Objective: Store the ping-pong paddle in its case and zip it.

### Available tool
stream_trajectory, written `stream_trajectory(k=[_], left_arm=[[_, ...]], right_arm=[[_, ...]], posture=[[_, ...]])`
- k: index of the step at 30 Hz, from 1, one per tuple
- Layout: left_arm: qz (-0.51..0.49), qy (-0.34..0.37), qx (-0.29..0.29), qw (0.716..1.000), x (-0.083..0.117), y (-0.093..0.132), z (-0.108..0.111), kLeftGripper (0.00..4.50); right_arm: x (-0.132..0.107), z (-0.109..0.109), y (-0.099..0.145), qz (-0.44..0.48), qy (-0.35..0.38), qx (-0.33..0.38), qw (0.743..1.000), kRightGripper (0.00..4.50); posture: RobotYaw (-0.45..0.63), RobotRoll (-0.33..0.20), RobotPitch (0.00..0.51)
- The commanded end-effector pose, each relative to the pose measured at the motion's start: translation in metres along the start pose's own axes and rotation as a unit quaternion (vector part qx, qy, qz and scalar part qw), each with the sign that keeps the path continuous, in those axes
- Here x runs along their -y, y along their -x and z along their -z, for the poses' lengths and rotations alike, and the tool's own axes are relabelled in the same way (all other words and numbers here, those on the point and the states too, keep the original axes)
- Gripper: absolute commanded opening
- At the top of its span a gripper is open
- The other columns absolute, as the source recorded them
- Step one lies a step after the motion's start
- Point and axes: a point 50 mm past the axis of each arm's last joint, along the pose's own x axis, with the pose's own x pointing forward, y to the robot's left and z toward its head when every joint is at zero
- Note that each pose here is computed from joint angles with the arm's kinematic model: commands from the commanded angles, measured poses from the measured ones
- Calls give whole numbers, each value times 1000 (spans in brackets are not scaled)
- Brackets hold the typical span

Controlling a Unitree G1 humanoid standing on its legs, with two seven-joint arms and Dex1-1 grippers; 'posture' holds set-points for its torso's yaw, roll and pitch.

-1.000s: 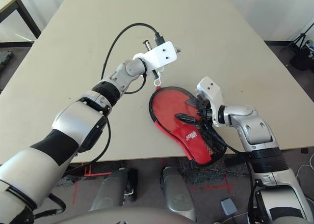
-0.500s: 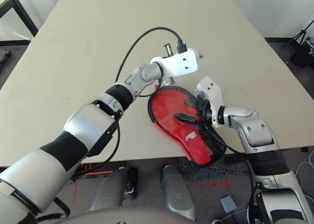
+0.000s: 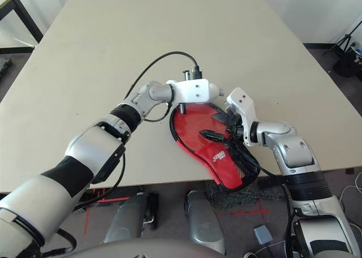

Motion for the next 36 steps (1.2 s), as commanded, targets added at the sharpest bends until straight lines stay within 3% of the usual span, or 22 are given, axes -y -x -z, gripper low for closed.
stream_trajectory(k=[1,6,12,17,18,29,36], left_arm=[[33,9,19,999,9,0,1,124],[35,62,53,996,5,3,-4,124],[46,93,70,992,-1,11,-7,2217],[58,117,75,989,-2,20,-5,4296],[61,125,77,987,-2,23,-5,4473],[71,170,63,981,-1,65,0,4473],[116,197,42,973,26,70,4,4473]], right_arm=[[-10,45,-18,-39,-70,-86,993,4500],[-7,42,-20,-43,-65,-86,993,4500],[-2,40,-19,-42,-60,-89,993,4500],[0,39,-19,-43,-57,-90,993,4500],[1,39,-19,-43,-56,-90,993,4500],[6,38,-20,-47,-51,-94,993,4500],[9,40,-17,-43,-50,-96,993,4500]], posture=[[-46,0,146],[-37,0,140],[-27,0,129],[-19,0,124],[-11,0,120],[4,0,115],[5,0,110]])
